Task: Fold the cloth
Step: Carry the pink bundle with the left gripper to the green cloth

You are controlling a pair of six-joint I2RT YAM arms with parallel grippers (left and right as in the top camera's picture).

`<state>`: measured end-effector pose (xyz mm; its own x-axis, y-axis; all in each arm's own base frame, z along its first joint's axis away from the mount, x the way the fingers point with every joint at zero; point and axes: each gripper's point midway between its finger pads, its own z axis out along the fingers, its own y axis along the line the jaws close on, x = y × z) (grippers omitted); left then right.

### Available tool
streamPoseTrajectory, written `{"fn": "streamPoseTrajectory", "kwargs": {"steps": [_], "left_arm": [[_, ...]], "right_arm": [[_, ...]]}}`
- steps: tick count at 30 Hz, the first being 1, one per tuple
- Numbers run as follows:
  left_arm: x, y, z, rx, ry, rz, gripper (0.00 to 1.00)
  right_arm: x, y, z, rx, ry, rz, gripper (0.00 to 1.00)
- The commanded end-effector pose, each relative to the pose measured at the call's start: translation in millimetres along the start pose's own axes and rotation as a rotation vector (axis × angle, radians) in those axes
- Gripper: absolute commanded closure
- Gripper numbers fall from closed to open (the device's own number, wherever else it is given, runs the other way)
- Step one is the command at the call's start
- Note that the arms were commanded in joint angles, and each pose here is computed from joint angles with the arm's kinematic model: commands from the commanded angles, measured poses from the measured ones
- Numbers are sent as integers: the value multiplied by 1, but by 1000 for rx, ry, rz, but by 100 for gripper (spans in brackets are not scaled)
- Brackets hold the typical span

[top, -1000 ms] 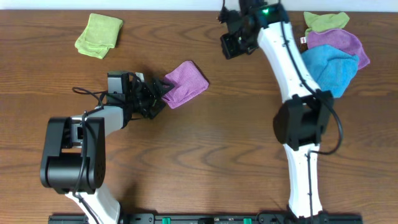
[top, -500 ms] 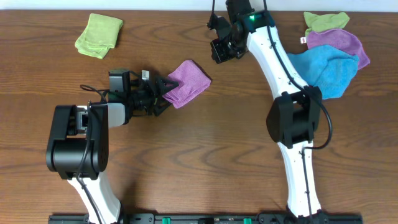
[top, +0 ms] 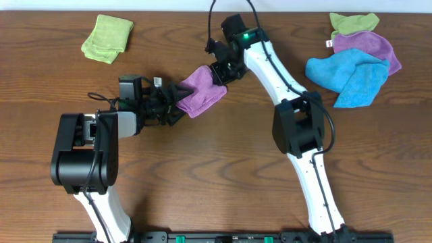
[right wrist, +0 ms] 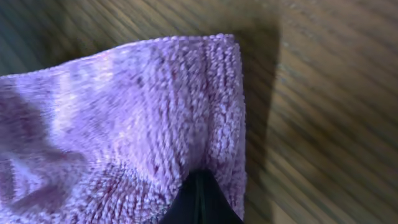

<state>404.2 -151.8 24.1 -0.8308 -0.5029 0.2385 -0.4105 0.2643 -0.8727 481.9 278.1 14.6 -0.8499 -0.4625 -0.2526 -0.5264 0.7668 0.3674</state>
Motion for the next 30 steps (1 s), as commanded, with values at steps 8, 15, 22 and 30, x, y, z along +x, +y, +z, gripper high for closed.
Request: {"fn": "streamPoseTrajectory", "kwargs": {"steps": [8,15,22,30], "left_arm": [[-7,90,10,-251,-140,-155,38],[-11,85,9,-224,-149,-176,92],[-41,37,4,-61,-174,-81,94],[-106,-124,-49,195,-333,191,94]], "right_arm": [[8,12,15,-41,35,18,99],[5,11,4,-33,28,21,99],[-27,-6,-74,68,-127,15,99],[-35,-22,-156,109,-249,47,99]]}}
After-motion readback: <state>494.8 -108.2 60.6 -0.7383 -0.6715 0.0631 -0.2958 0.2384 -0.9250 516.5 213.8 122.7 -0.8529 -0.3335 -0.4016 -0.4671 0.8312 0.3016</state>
